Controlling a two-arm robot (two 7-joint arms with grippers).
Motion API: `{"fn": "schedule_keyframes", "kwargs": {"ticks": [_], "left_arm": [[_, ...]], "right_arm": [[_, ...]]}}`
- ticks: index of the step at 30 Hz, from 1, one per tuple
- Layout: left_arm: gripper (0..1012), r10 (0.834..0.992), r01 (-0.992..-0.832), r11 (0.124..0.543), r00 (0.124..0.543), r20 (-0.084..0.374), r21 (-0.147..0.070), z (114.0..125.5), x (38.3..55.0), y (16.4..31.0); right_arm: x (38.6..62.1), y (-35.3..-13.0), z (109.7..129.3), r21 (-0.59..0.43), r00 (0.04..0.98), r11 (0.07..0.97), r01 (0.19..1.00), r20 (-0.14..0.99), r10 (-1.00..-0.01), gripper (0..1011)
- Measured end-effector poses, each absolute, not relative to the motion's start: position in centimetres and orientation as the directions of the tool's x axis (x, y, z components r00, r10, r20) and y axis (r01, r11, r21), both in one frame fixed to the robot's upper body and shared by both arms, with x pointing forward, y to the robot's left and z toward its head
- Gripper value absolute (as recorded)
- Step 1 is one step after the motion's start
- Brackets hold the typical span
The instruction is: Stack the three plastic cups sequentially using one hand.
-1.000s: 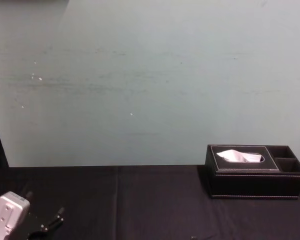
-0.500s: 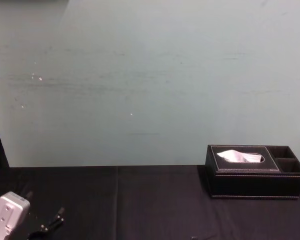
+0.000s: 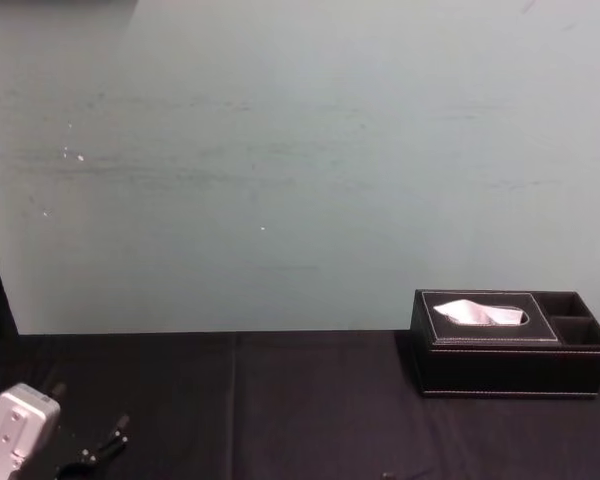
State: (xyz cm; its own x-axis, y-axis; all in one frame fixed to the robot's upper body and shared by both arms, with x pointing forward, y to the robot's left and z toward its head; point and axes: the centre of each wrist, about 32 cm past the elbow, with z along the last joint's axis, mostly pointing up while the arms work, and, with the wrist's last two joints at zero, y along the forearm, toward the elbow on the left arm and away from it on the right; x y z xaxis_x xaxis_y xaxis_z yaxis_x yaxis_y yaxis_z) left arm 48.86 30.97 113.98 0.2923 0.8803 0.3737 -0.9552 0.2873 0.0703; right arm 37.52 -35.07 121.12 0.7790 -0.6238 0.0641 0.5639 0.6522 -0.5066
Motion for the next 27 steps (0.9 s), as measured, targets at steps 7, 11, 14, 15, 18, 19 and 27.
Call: {"fn": "schedule_keyframes", "kwargs": {"ticks": [7,11,14,15,18,19,27], "left_arm": [[1010,0.880,-0.955,0.287,0.292,0.374,0.070,114.0,48.9,31.0],[1010,0.880,-0.955,0.287,0.292,0.374,0.070,114.0,48.9,31.0],[1010,0.880,-0.955,0.287,0.292,0.374,0.070,114.0,48.9,31.0],[1010,0.880,-0.955,0.287,0.292,0.374,0.070,114.0,48.9,31.0],[1010,0.880,-0.955,0.287,0.292,0.374,0.070,114.0,48.9,31.0],[1010,0.880,-0.955,0.287,0.292,0.374,0.070,114.0,48.9,31.0],[1010,0.880,-0.955,0.287,0.292,0.374,0.070,114.0,48.9,31.0]], "right_arm": [[37.8,-34.7,120.8,-0.504,0.783,0.660,0.557,0.053,-0.620,1000],[38.1,-34.6,120.7,-0.495,0.782,0.669,0.555,0.037,-0.622,1002],[38.3,-34.5,120.5,-0.493,0.782,0.673,0.552,0.026,-0.622,1000],[38.4,-34.4,120.5,-0.493,0.782,0.673,0.551,0.025,-0.622,1002],[38.5,-34.3,120.4,-0.494,0.783,0.675,0.548,0.019,-0.622,1000],[38.6,-34.3,120.4,-0.495,0.783,0.675,0.547,0.018,-0.622,1000],[38.7,-33.9,119.8,-0.502,0.786,0.679,0.535,0.001,-0.618,1000]]}}
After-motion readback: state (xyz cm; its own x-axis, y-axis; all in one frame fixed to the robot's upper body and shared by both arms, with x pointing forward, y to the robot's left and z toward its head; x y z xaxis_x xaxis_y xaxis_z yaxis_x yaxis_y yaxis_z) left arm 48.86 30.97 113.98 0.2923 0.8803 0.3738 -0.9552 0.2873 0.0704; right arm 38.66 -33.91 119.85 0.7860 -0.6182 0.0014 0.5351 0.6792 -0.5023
